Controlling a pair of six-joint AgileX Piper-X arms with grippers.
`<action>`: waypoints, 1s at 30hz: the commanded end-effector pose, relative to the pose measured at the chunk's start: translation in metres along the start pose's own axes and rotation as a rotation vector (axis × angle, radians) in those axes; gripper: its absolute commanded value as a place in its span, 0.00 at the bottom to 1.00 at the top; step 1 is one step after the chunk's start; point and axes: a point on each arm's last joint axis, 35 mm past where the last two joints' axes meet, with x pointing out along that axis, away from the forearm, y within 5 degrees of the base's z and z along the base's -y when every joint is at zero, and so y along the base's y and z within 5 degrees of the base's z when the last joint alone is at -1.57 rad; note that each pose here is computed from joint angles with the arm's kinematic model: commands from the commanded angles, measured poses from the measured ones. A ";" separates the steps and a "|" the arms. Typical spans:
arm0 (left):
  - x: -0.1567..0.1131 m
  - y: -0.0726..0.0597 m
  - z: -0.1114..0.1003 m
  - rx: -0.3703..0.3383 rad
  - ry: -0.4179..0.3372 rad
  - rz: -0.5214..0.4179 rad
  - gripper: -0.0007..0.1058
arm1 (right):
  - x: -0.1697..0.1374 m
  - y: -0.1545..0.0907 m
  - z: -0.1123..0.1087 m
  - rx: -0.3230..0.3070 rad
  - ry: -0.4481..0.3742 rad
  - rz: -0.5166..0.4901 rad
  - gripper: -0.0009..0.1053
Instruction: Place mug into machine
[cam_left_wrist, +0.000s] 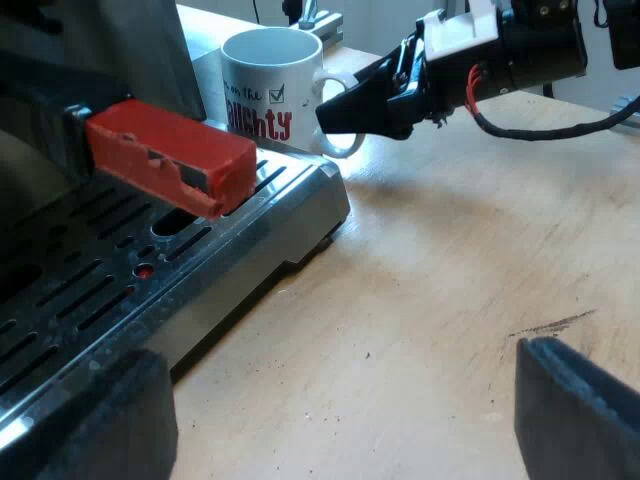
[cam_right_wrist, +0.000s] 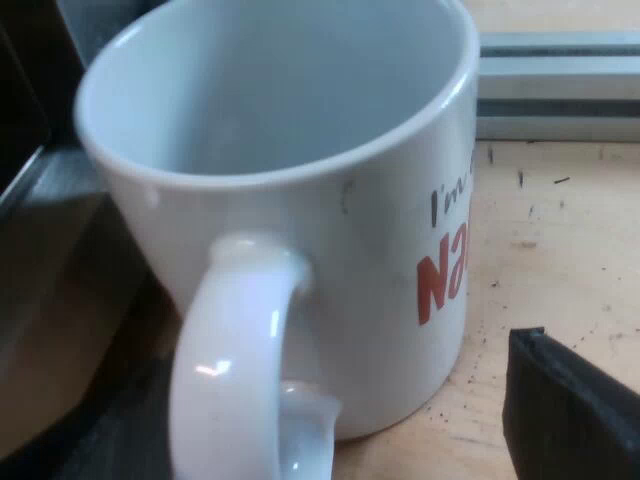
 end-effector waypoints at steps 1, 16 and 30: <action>0.000 -0.001 0.002 0.004 -0.007 -0.003 0.68 | 0.008 -0.001 0.003 -0.003 -0.012 -0.001 0.65; 0.000 -0.001 0.002 0.004 -0.007 -0.003 0.68 | 0.006 -0.003 0.010 -0.005 -0.019 -0.001 0.01; -0.001 0.006 0.003 0.005 -0.028 0.200 0.68 | -0.059 -0.009 0.059 -0.075 -0.038 -0.026 0.01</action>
